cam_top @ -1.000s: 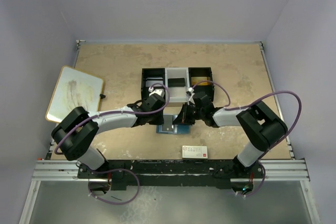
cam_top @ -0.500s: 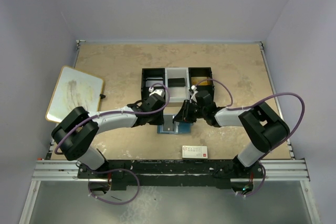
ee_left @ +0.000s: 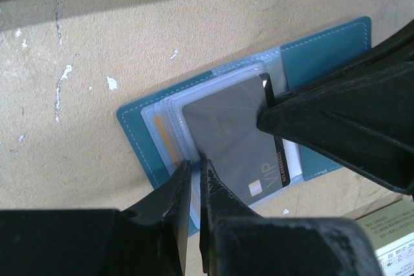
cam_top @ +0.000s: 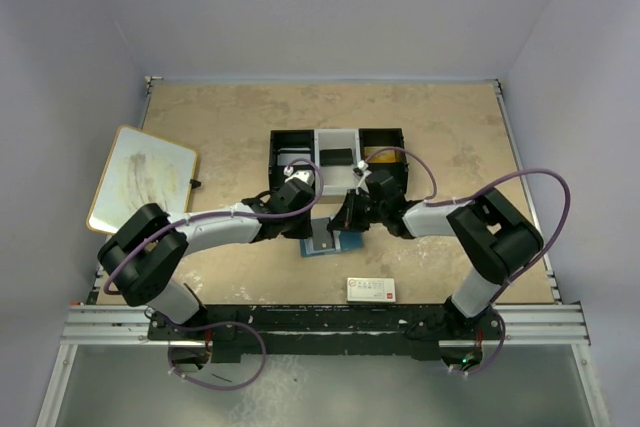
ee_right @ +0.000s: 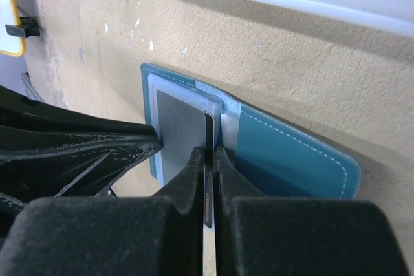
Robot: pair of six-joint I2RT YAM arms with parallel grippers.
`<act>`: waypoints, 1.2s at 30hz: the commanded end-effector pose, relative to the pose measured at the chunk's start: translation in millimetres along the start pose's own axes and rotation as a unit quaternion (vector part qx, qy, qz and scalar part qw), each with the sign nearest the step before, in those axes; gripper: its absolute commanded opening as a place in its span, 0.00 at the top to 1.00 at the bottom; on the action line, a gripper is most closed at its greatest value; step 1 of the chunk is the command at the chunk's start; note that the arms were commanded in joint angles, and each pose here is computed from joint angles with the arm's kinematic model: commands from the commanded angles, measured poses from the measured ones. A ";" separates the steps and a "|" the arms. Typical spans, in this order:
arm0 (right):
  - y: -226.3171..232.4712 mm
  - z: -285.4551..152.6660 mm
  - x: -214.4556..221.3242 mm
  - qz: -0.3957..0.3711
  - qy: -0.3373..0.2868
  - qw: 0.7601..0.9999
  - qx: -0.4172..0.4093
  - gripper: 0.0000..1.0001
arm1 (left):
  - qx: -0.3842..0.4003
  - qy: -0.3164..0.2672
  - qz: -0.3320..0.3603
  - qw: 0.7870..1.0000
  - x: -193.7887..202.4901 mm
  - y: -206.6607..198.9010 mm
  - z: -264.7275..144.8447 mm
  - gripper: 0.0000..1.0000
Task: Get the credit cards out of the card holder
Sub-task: Remove the credit card from the card holder.
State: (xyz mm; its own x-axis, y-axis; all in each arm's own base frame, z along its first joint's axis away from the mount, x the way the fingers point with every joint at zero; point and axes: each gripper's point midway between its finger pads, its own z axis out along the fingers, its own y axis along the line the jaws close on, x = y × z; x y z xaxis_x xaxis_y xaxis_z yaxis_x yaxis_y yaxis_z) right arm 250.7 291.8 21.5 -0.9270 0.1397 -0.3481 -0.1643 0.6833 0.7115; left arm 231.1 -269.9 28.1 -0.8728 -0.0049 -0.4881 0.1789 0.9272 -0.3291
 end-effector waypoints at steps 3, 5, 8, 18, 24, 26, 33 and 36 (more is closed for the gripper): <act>8.4 -13.5 3.3 -0.017 0.002 1.000 -0.001 1.00 | -0.038 0.034 0.006 0.999 23.5 18.4 8.4 0.96; 3.4 -16.6 1.9 -0.014 0.004 1.000 -0.002 1.00 | -0.041 0.035 0.006 0.999 24.2 20.0 9.6 0.96; -1.6 -21.9 0.9 -0.008 0.006 1.000 -0.013 1.00 | -0.051 0.039 0.012 0.998 26.6 24.5 11.5 0.98; -17.0 -29.7 11.8 0.005 0.022 1.000 -0.021 0.99 | -0.059 0.050 0.021 0.997 29.1 26.6 18.1 1.00; -13.8 -35.1 11.9 0.009 0.011 0.999 -0.034 0.86 | -0.056 0.046 0.022 0.997 26.7 24.8 18.2 1.00; -8.9 -34.8 7.4 0.009 0.001 0.999 -0.045 0.82 | -0.054 0.045 0.021 0.997 26.1 23.4 18.8 1.00; 1.8 -33.3 6.9 0.016 -0.007 0.997 -0.081 0.74 | -0.048 0.047 0.016 0.998 27.3 21.3 19.0 1.00; -2.5 -30.2 9.9 0.025 -0.002 0.997 -0.072 0.79 | -0.044 0.048 0.014 0.998 27.9 19.9 18.7 1.00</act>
State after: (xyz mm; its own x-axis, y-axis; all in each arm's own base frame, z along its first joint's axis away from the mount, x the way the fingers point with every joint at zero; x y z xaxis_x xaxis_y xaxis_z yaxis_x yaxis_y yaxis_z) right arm 230.3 261.9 26.3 -0.9360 0.1697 -0.3083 -0.1460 0.6098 0.7790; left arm 239.4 -285.5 26.1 -0.8663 -0.0107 -0.4995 0.1880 0.9193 -0.3458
